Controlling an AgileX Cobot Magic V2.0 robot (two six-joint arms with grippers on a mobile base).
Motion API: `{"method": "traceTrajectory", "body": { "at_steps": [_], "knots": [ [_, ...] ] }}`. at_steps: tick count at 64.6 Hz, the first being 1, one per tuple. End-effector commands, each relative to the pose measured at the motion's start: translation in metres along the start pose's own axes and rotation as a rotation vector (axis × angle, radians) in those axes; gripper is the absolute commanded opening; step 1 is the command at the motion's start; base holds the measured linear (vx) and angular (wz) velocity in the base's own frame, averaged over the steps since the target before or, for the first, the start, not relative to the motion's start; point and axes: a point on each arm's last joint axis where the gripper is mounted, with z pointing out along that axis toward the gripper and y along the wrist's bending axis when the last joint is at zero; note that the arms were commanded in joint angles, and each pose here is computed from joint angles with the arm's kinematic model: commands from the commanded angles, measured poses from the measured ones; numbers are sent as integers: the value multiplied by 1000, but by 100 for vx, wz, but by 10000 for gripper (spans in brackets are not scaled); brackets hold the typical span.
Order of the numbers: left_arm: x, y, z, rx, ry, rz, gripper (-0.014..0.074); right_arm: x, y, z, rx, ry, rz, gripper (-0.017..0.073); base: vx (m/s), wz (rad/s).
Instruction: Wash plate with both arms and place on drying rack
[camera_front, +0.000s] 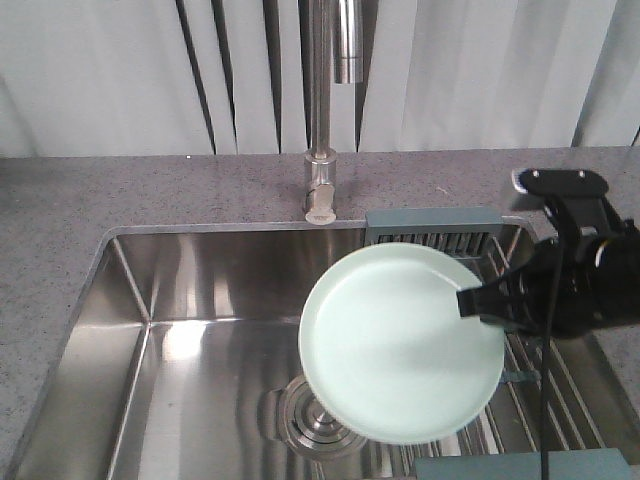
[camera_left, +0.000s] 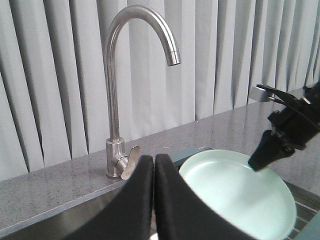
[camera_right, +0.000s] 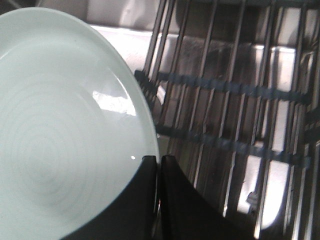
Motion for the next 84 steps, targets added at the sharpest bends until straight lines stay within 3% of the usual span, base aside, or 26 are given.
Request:
{"method": "traceTrajectory", "body": {
  "at_steps": [1,10,15,23,30,37,46,51,59,67,76,84],
  "knots": [
    [-6,3,1,-30,-6,23,-6,12,22,-10,-92,-91,-15,-2,0,0],
    [-6,2,1,-27,-5,23,-6,8,57,6,-199,-125,-23,-2,0,0],
    [-6,2,1,-27,-5,23,-6,-9,73,21,-217,-132,-47,-2,0,0],
    [-6,2,1,-27,-5,23,-6,-51,81,44,-200,-159,-49,-2,0,0],
    [-6,2,0,-27,-7,23,-6,-88,68,51,-160,-204,-33,-2,0,0],
    [-6,2,0,-27,-7,23,-6,-106,40,38,-99,-196,-13,-2,0,0],
    [-6,2,0,-27,-7,23,-6,-94,8,9,4,-104,-33,-2,0,0],
    [-6,3,0,-31,-8,23,-6,-78,6,-6,19,-77,-41,-2,0,0],
    [-6,3,0,-32,-9,23,-6,-44,26,-10,-65,-51,-36,-2,0,0],
    [-7,3,0,-34,-10,23,-6,-26,56,14,-149,-103,-23,-2,0,0],
    [-7,3,0,-34,-10,23,-6,-40,84,41,-178,-161,-60,-2,0,0],
    [-7,3,0,-34,-10,23,-6,-76,87,53,-129,-202,-108,-2,0,0]
  ]
}}
